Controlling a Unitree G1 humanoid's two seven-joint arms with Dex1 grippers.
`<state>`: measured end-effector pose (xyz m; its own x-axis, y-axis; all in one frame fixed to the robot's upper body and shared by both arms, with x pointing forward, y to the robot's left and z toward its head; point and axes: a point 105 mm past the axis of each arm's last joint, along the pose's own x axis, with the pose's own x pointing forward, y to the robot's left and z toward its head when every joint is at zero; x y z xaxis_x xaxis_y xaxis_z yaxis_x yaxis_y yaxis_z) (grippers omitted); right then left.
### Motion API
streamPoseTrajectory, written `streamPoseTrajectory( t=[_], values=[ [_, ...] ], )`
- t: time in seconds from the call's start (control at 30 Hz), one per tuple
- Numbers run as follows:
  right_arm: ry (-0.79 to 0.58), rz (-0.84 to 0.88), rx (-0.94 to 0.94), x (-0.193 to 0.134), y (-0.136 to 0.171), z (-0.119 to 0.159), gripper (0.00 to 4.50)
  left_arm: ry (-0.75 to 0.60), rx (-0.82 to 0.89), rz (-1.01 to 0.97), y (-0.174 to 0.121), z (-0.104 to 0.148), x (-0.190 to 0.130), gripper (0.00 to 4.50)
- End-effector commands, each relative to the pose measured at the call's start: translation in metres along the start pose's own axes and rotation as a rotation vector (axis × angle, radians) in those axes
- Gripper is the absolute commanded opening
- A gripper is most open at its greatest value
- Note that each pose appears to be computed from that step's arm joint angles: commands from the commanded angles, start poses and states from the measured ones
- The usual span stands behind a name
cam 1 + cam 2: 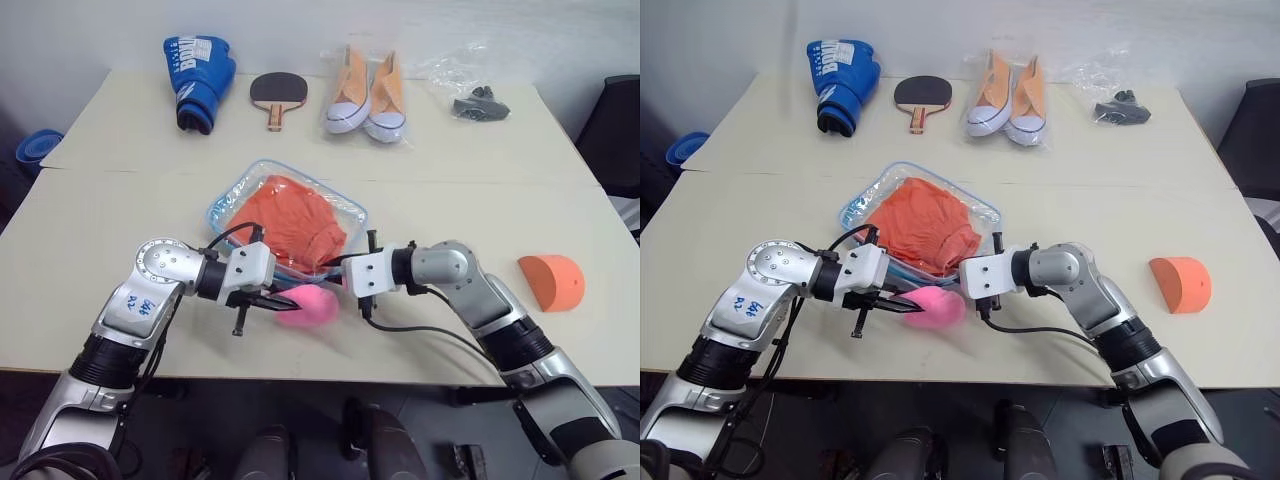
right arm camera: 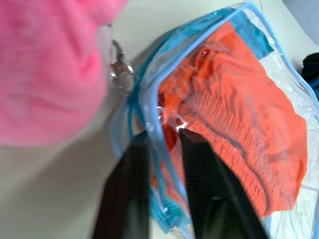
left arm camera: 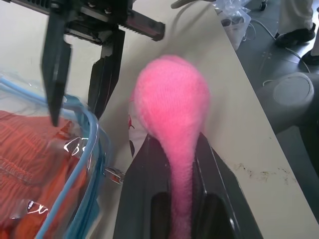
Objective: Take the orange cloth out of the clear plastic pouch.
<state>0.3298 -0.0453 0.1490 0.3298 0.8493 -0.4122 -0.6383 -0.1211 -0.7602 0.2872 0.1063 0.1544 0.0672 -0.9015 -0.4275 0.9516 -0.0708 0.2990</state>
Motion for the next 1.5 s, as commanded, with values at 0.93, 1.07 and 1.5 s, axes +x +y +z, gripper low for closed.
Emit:
streamPoseTrajectory(
  t=[0.93, 1.07, 1.5],
  values=[
    [0.108, -0.001, -0.190, -0.128, 0.015, -0.020, 0.01, -0.109, -0.403, 0.514, 0.056, -0.010, -0.145, 0.06],
    [0.119, 0.019, -0.171, -0.143, 0.024, -0.021, 0.01, -0.067, -0.410, 0.630, 0.064, -0.019, -0.177, 0.06],
    [0.100, -0.053, -0.072, -0.134, 0.023, -0.018, 0.63, -0.082, -0.457, 0.536, 0.050, -0.036, -0.140, 0.40]
  ],
)
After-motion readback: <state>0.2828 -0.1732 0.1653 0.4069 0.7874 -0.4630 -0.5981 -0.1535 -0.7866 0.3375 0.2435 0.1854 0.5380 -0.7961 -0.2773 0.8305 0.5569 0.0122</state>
